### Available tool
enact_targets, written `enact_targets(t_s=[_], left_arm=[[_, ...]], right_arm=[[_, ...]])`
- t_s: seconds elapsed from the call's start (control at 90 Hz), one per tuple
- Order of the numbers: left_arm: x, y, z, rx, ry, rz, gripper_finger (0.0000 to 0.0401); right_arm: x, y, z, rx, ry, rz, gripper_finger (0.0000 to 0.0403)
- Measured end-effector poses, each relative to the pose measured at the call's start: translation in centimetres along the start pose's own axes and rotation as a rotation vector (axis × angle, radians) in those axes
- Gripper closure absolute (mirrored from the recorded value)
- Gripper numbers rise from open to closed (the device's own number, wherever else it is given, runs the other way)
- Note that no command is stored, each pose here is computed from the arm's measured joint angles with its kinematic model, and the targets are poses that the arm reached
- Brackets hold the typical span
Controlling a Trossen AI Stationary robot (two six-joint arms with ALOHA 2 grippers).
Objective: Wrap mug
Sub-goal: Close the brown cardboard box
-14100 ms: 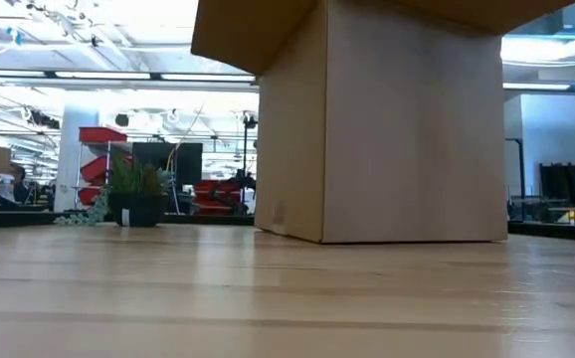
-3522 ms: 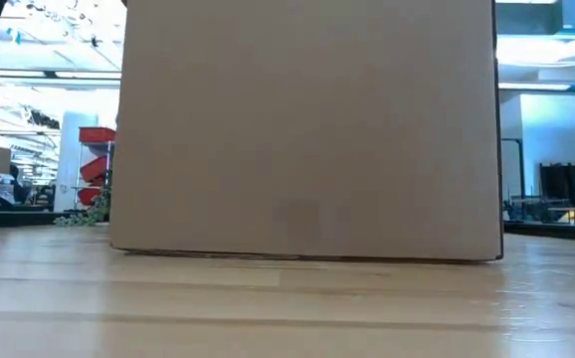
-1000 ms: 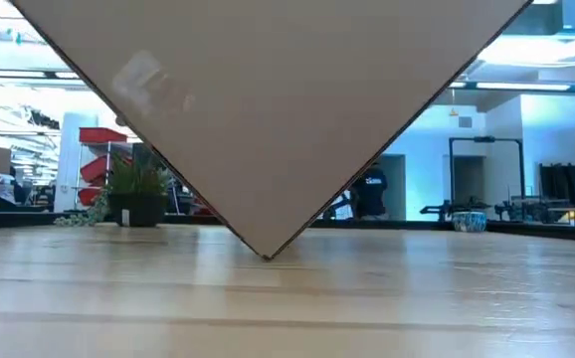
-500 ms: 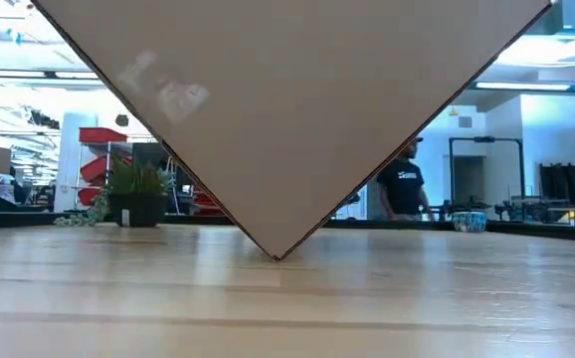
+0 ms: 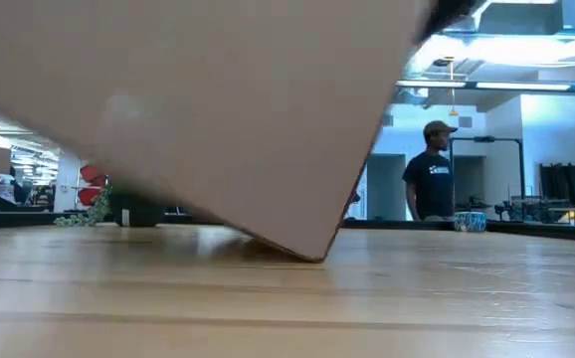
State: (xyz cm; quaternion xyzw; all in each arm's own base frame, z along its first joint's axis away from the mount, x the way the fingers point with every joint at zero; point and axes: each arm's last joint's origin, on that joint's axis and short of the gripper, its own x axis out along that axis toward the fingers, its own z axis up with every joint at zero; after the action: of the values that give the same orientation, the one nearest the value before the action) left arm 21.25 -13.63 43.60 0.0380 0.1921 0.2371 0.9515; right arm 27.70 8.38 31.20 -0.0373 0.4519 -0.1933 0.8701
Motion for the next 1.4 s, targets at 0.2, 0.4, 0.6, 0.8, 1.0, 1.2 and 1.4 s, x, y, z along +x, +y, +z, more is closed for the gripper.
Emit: enact_targets(t_s=[0.2, 0.4, 0.6, 0.8, 1.0, 1.2, 1.4], left_arm=[[1.8, -0.9, -1.9, 0.034, 0.048, 0.042, 0.0401], [1.9, -1.3, -1.8, -0.024, 0.045, 0.01, 0.0401], [-1.5, -0.4, 2.8, -0.203, 0.036, -0.363, 0.0401], [-4.1, -1.5, 2.2, -0.4, 0.419, -0.819, 0.0401], [-5.5, -4.1, -3.0, -0.662, 0.933, -0.702, 0.0401], [-7.2, -7.2, -7.4, -0.856, 1.262, -0.638, 0.0401], [-9.1, -8.8, -10.4, -0.997, 1.409, -0.56, 0.0401]], right_arm=[[0.0, 0.4, 0.8, -0.02, -0.07, 0.054, 0.0403], [0.2, 1.1, 1.8, -0.07, -0.156, 0.087, 0.0403], [-0.3, 1.3, 3.3, -0.089, -0.315, 0.042, 0.0403], [-0.7, 1.5, 4.3, -0.104, -0.414, 0.054, 0.0403], [-0.7, 1.4, 4.4, -0.107, -0.417, 0.053, 0.0403], [-0.7, 1.4, 4.4, -0.124, -0.419, 0.05, 0.0403], [-0.6, 1.3, 4.5, -0.126, -0.418, 0.048, 0.0403]])
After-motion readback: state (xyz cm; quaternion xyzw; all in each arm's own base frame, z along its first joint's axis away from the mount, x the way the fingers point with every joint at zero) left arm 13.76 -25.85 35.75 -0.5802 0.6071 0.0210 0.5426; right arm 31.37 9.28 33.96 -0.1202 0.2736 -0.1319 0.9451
